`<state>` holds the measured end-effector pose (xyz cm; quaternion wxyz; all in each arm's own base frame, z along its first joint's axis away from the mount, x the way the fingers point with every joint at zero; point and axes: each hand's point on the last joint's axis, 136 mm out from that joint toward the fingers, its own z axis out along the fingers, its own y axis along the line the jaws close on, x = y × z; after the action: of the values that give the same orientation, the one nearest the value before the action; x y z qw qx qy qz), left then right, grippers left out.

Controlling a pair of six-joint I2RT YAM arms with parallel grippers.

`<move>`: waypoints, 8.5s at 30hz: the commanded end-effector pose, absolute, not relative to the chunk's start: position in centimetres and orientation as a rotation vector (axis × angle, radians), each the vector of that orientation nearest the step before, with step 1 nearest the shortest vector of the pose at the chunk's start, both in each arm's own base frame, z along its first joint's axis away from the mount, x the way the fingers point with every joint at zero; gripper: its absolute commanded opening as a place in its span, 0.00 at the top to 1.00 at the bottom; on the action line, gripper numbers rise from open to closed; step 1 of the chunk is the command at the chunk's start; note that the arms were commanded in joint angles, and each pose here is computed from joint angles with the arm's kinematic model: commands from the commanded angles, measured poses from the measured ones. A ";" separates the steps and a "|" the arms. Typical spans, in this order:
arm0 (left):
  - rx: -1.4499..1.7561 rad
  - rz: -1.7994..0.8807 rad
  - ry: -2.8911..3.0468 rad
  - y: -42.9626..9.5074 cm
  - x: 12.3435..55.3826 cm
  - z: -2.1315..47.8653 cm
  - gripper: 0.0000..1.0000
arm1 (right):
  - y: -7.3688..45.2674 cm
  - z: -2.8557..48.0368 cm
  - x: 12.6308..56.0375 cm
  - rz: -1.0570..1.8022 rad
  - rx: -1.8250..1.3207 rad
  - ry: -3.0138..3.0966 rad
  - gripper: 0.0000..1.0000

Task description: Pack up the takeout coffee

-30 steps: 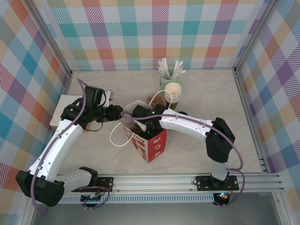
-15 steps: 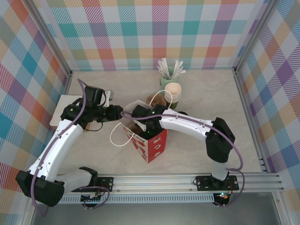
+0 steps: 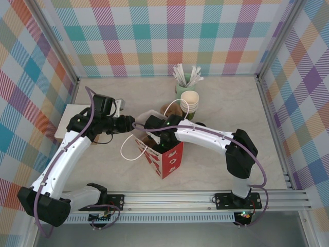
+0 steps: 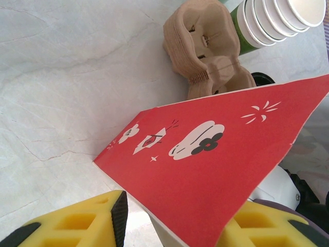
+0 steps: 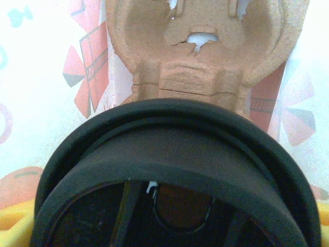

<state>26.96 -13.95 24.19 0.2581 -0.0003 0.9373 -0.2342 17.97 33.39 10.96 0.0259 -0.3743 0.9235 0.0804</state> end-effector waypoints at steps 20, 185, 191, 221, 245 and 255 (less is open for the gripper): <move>-0.011 -0.621 2.551 -13.6 27.1 23.8 0.57 | 33.4 13.1 16.5 0.308 -1.188 2.905 0.14; -0.022 -0.612 2.561 -13.6 27.3 23.3 0.57 | 33.1 13.6 15.6 0.313 -1.158 2.972 0.14; -0.029 -0.609 2.566 -13.5 27.4 23.2 0.57 | 33.2 14.2 16.0 0.324 -1.161 2.928 0.14; -0.029 -0.608 2.570 -13.5 27.4 22.9 0.57 | 33.0 11.0 15.8 0.309 -1.189 2.940 0.14; -0.021 -0.599 2.571 -13.5 27.5 23.1 0.57 | 32.6 8.0 14.9 0.308 -1.232 2.985 0.14; -0.025 -0.599 2.569 -13.5 27.4 23.2 0.56 | 32.3 7.7 14.7 0.303 -1.239 2.991 0.14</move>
<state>27.17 -14.08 23.70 0.2515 -0.0007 0.9392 -0.2336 17.04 34.61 10.03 0.0115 -0.3727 0.9197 0.1231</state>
